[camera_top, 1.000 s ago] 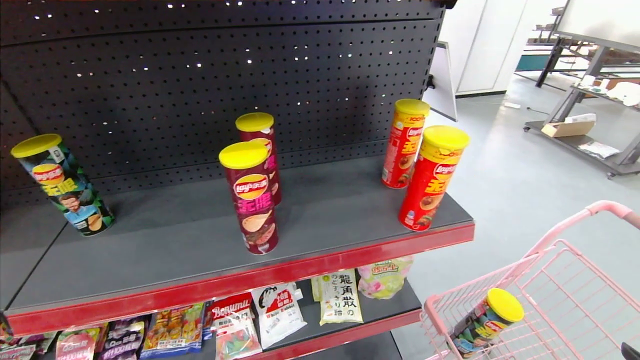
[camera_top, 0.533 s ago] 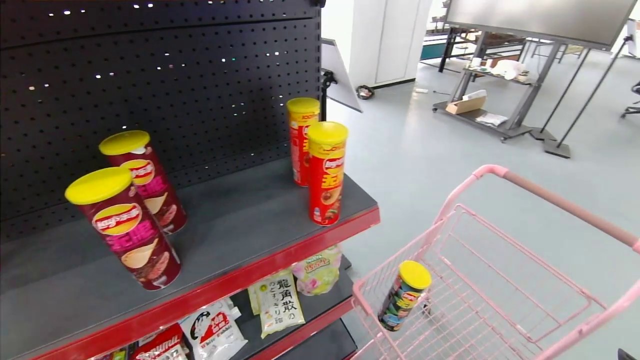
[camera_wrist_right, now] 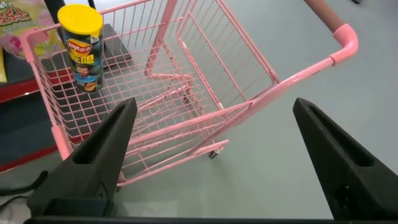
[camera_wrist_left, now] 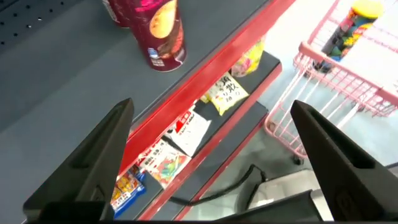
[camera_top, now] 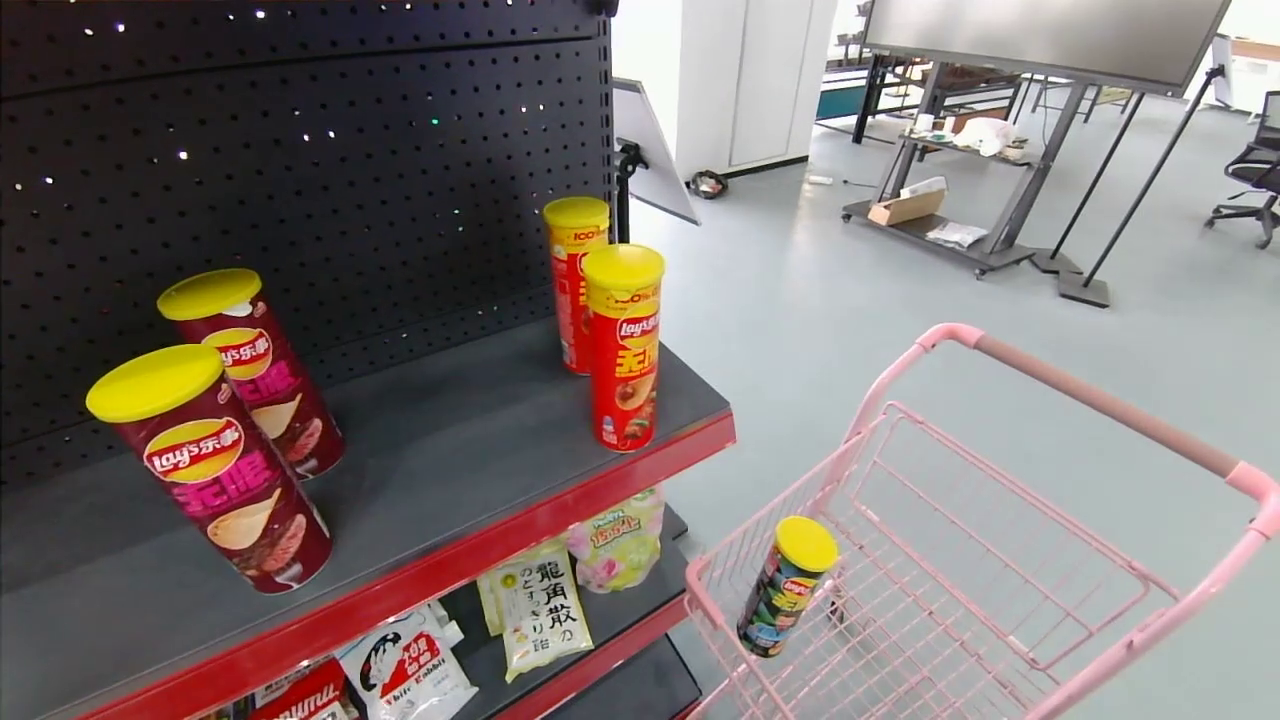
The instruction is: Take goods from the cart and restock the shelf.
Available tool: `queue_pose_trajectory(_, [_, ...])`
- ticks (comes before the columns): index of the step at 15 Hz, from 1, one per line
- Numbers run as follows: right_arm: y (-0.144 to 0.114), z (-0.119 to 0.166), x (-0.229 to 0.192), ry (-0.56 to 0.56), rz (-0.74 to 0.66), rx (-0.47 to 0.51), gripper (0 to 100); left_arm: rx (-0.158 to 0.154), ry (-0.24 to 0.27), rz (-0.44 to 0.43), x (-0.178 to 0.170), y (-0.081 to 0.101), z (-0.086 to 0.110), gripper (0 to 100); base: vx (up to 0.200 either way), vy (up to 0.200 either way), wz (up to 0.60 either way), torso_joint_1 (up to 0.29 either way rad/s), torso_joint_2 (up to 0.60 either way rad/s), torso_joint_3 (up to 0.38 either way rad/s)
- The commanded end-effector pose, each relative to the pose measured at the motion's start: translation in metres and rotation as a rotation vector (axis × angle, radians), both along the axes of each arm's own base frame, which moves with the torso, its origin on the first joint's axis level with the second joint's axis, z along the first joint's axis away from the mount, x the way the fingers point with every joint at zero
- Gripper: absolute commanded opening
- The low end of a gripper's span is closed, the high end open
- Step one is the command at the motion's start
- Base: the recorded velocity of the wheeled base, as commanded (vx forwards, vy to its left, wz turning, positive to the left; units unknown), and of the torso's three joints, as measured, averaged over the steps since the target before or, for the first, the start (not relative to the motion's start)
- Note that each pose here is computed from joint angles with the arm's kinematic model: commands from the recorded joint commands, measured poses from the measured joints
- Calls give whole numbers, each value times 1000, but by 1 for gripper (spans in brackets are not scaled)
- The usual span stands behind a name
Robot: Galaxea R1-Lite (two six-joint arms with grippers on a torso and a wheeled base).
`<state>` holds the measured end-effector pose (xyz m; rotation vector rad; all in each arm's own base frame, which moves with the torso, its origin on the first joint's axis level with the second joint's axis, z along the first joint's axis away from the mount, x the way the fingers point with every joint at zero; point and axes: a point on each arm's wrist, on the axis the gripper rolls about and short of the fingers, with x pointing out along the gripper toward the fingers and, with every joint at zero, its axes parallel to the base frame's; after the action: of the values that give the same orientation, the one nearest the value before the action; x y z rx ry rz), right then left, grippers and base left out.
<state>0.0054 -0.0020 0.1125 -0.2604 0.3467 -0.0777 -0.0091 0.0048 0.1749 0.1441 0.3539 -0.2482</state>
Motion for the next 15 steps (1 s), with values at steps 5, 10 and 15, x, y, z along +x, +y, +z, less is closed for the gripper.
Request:
queue_pose_trajectory(5, [0, -3, -1, 0, 3, -1, 100, -17, -50, 13, -11, 4, -5, 100, 0, 0, 0, -92, 209, 118])
queue_pose_trajectory(10, [0, -7, -1, 12, 6, 1, 100, -17, -61, 21, -12, 4, -5, 100, 0, 0, 0, -141, 355, 201])
queue_pose_trajectory(15, [0, -10, -3, 3, 3, 0, 100, -12, -67, 26, -13, 4, -5, 100, 0, 0, 0, -142, 367, 217])
